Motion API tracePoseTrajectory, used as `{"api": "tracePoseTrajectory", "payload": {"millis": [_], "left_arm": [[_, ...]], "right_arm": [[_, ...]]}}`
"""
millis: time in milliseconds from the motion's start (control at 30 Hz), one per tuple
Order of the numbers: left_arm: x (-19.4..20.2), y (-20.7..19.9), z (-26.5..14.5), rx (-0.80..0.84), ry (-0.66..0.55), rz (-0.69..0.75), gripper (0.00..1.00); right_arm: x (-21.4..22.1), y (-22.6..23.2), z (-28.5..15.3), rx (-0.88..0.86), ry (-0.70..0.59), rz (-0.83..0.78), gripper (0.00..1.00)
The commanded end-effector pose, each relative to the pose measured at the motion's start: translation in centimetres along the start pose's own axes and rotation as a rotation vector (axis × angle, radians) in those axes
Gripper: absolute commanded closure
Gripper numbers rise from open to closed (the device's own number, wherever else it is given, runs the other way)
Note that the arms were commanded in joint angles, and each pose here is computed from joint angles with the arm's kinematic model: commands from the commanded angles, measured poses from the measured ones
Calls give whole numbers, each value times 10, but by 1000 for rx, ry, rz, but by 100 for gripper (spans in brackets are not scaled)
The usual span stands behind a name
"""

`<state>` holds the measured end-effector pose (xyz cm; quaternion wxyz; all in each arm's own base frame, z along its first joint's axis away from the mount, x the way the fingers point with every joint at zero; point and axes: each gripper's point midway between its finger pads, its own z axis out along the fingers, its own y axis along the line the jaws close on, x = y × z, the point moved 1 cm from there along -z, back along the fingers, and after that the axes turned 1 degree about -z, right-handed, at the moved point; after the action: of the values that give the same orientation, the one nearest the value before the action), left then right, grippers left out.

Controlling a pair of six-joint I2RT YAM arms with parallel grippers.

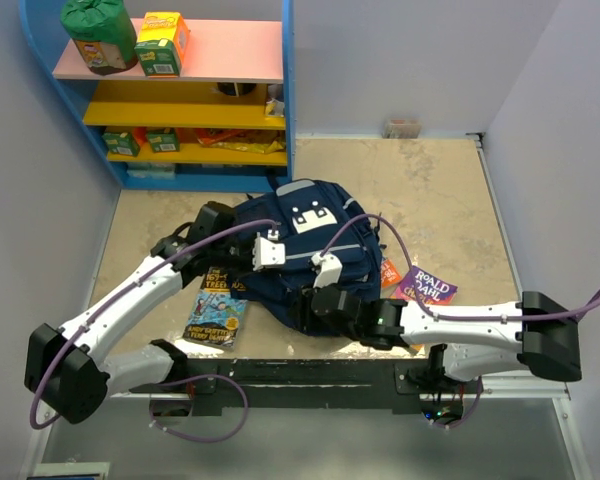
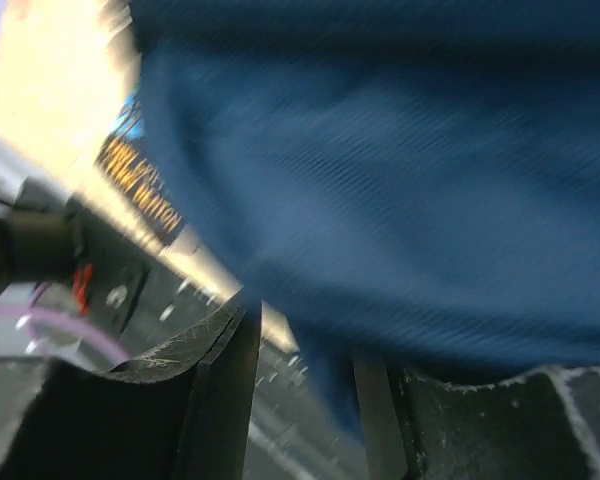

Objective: Pack the student bag
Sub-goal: Adjust the student bag at the center of the board.

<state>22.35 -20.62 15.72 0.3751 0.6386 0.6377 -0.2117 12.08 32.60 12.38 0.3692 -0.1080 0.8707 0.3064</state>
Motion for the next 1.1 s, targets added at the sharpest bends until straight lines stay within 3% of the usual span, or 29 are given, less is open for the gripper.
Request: {"api": "tracePoseTrajectory", "payload": {"millis": [0,333,600,833,1067], "left_arm": [[1,-9,-23,-32,25,-68,100],[-3,-13,0,26,-11,-117,100],[-5,-17,39,87,-11,-85,100],[-11,-9,62,94,0,-78,100],[-18,6,69,43,-10,-124,100]], "right_arm": [[-32,-70,21,258,-67,-95,55],[-57,-75,50,301,-89,-208,54],[-64,-84,-6,283,-148,24,55],[-59,-64,-40,144,-120,79,40],[-49,-54,-44,118,-117,167,37]]}}
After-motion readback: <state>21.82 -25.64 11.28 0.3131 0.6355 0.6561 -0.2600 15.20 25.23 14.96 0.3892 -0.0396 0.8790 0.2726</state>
